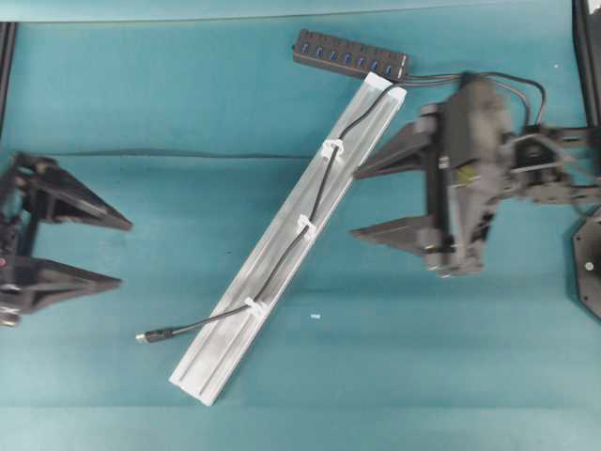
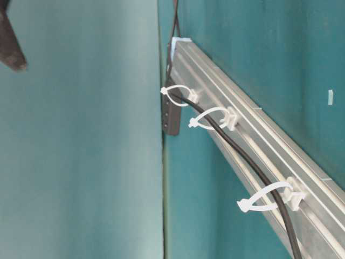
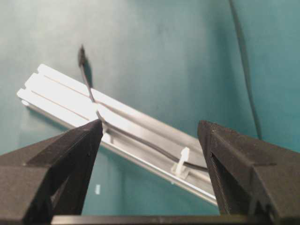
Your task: Pass the USB cable through three rings with both arms.
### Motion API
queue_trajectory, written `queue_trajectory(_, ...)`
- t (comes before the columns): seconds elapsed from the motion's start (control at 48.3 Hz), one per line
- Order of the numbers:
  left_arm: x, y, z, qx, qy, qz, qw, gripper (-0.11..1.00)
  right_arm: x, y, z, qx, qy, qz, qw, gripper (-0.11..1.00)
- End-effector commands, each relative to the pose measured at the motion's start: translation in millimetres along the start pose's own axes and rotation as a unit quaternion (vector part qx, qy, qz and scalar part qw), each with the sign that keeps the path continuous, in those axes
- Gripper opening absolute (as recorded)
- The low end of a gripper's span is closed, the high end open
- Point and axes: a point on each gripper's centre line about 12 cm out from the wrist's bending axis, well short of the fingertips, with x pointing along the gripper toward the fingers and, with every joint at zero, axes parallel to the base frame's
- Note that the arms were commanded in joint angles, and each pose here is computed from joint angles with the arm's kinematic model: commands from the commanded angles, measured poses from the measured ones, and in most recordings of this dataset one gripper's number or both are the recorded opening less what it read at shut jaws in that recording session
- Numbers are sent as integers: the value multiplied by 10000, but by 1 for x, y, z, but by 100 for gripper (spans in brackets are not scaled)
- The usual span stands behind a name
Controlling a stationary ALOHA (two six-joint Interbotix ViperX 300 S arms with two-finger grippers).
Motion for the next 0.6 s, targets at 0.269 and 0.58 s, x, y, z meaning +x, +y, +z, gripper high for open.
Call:
queue_trajectory(0.269, -46, -10, 38, 506, -679, -125, 9963, 81, -39, -2, 7, 129, -872, -49, 9961, 87)
queue_trajectory(0.58, -63, -9, 45, 804, -700, -12, 9943, 81, -71, -1, -3, 269, -898, -1, 9956, 86)
